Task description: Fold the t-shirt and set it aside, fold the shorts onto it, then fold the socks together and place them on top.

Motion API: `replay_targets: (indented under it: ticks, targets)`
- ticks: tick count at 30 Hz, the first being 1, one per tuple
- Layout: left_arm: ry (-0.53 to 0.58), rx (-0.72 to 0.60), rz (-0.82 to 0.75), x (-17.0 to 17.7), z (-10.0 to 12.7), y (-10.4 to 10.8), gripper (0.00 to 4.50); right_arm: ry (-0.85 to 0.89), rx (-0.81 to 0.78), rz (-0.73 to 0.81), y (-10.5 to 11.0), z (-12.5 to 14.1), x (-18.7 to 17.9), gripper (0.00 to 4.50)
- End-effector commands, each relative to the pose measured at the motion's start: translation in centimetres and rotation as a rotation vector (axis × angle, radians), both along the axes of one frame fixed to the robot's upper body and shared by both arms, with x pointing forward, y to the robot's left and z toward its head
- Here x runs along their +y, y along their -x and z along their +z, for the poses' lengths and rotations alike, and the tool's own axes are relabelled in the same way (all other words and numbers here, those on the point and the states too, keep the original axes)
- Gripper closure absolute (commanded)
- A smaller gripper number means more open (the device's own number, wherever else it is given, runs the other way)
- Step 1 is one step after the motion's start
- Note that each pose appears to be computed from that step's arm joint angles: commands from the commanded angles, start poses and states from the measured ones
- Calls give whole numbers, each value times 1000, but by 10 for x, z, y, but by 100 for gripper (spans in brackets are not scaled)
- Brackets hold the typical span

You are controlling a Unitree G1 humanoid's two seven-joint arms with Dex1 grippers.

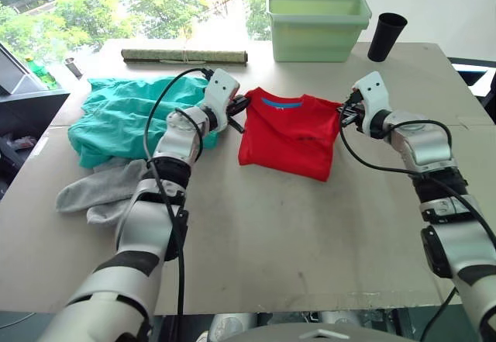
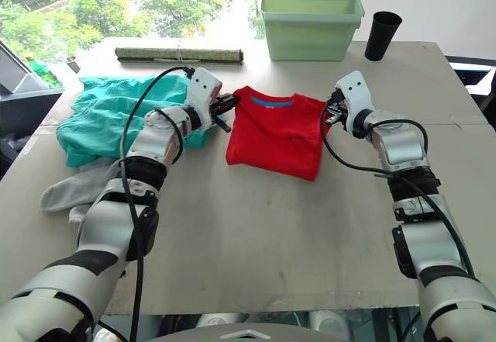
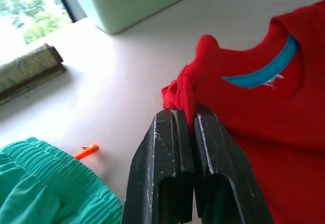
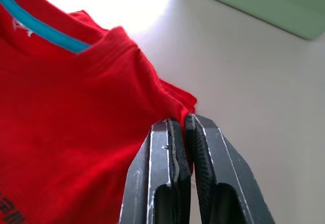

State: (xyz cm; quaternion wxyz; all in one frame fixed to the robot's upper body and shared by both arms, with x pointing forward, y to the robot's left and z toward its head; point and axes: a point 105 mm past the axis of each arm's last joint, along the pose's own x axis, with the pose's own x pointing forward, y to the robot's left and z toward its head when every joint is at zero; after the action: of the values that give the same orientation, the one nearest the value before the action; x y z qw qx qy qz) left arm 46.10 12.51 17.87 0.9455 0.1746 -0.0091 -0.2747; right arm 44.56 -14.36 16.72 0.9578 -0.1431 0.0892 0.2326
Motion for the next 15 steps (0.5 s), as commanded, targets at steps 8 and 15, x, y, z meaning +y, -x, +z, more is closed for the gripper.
replay_targets:
  ticks: [8, 15]
  targets:
    - [187, 78, -102, 4, 7, 14, 146, 131, -108, 2, 14, 15, -7, 225]
    - [1, 204, -480, 20, -7, 108, 146, 76, -37, 426, 106, 18, 40, 225]
